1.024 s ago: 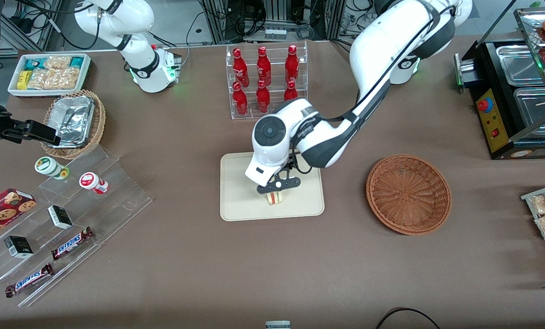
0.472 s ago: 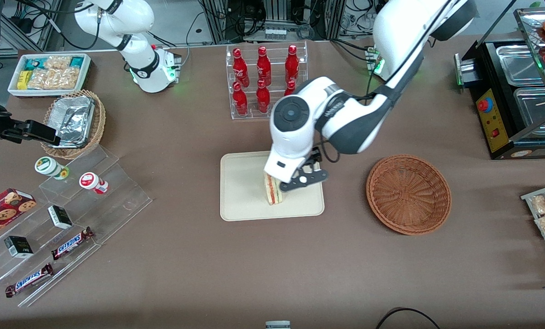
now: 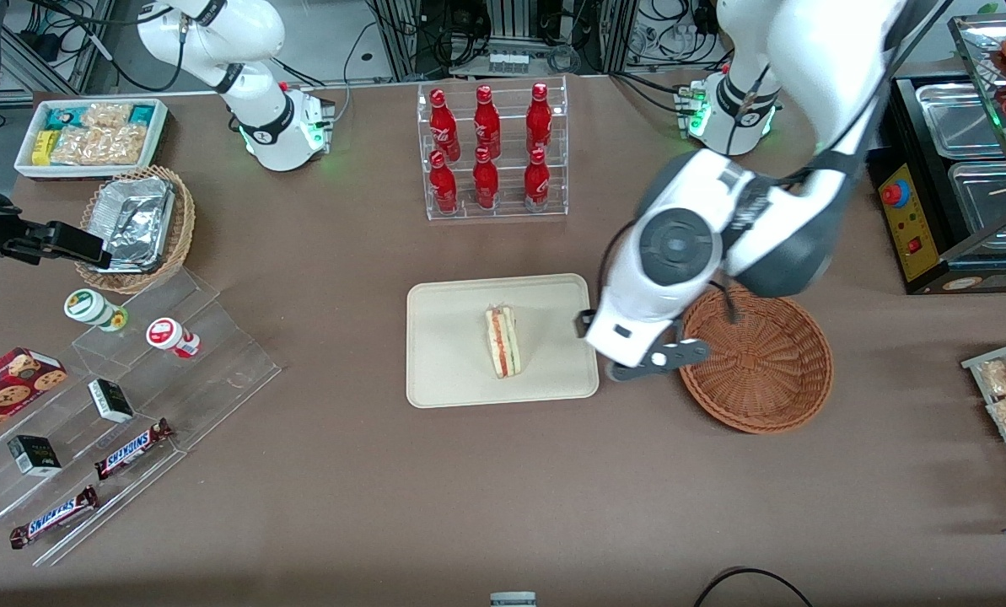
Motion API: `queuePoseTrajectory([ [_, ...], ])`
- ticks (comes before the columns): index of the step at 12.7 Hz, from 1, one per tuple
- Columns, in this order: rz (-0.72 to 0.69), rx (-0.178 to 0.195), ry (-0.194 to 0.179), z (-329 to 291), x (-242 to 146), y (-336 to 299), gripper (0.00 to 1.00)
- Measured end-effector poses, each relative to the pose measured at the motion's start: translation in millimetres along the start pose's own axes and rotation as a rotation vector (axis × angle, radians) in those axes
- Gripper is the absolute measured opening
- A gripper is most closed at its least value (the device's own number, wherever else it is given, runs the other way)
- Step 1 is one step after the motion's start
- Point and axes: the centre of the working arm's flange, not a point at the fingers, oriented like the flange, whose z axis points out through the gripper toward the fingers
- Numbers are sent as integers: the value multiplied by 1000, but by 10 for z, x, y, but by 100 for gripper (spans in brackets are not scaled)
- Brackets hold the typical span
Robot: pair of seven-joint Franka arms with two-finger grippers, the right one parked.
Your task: Place sandwich from basket to tray
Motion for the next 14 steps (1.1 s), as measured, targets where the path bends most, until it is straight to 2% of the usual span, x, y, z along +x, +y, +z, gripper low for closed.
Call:
queuePoseTrajectory([
  [4, 22, 13, -20, -24, 269, -575, 100],
  [7, 103, -7, -43, -105, 348, -1121, 100],
  [10, 178, 3, -59, -176, 264, -1769, 100],
  [14, 234, -19, -88, -461, -46, -2455, 100],
])
